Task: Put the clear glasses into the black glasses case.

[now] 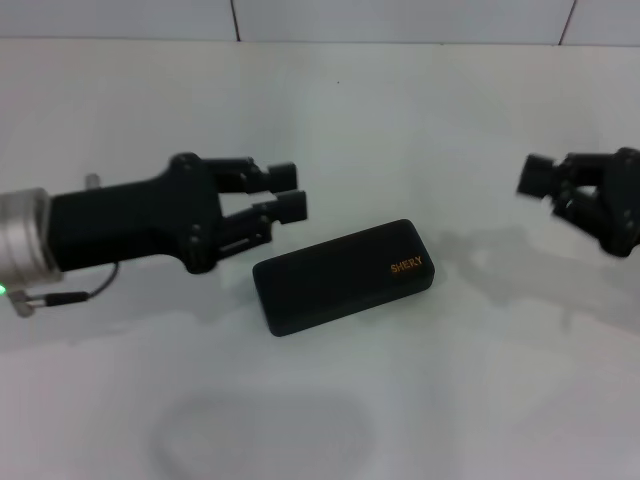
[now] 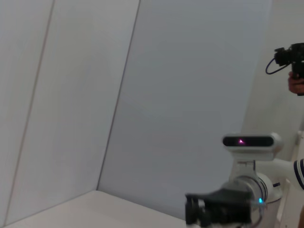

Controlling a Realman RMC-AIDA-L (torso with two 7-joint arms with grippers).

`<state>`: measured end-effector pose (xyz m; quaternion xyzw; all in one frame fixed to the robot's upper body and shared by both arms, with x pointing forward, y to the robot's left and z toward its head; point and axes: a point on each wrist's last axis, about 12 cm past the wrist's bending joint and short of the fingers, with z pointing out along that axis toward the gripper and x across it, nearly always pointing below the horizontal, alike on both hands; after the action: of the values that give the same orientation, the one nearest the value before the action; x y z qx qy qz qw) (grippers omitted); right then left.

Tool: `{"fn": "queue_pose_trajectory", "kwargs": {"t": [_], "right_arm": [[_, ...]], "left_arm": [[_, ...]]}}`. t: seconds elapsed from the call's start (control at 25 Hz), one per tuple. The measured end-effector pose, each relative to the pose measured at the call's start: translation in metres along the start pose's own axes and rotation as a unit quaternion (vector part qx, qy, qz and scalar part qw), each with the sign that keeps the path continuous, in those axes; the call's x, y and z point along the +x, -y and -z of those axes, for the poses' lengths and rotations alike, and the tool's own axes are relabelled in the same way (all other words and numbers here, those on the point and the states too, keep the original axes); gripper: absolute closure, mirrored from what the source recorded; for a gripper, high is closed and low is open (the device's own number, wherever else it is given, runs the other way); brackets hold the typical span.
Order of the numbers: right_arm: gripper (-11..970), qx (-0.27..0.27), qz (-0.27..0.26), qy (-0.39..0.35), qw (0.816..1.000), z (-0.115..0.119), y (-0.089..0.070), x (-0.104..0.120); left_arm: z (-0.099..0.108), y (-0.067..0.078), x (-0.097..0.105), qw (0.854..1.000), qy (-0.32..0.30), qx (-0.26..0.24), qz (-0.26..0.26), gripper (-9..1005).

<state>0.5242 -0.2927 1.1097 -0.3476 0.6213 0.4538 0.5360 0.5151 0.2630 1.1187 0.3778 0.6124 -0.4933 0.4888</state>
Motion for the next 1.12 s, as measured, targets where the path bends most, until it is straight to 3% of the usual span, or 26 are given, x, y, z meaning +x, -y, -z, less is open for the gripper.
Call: {"fn": "queue_pose_trajectory", "kwargs": {"t": [0.24,0.44,0.64,0.88,1.12], "right_arm": [[864,-0.060,0.086,-0.070,0.992,-0.028,-0.006,-0.017],[666,-0.094,0.127,-0.111,0.981,-0.049,-0.010,-0.030],[474,-0.133,0.183,-0.138,0.964,-0.064,-0.019,-0.041],[233,-0.142,0.205,-0.151,0.957,-0.072,-0.022,-0.043],[237,-0.134,0.192,-0.150,0.960,-0.071,-0.022,-0.035]], "left_arm": [[0.015,0.001,-0.009,1.000,-0.005,0.003,0.009,646],[0.021,0.010,-0.005,0.999,-0.025,0.038,-0.028,464],[0.026,0.010,-0.003,0.998,-0.039,0.039,-0.029,226],[0.025,0.011,0.001,0.998,-0.043,0.040,-0.025,182],[0.022,0.015,0.010,0.998,-0.038,0.041,-0.018,166]]}}
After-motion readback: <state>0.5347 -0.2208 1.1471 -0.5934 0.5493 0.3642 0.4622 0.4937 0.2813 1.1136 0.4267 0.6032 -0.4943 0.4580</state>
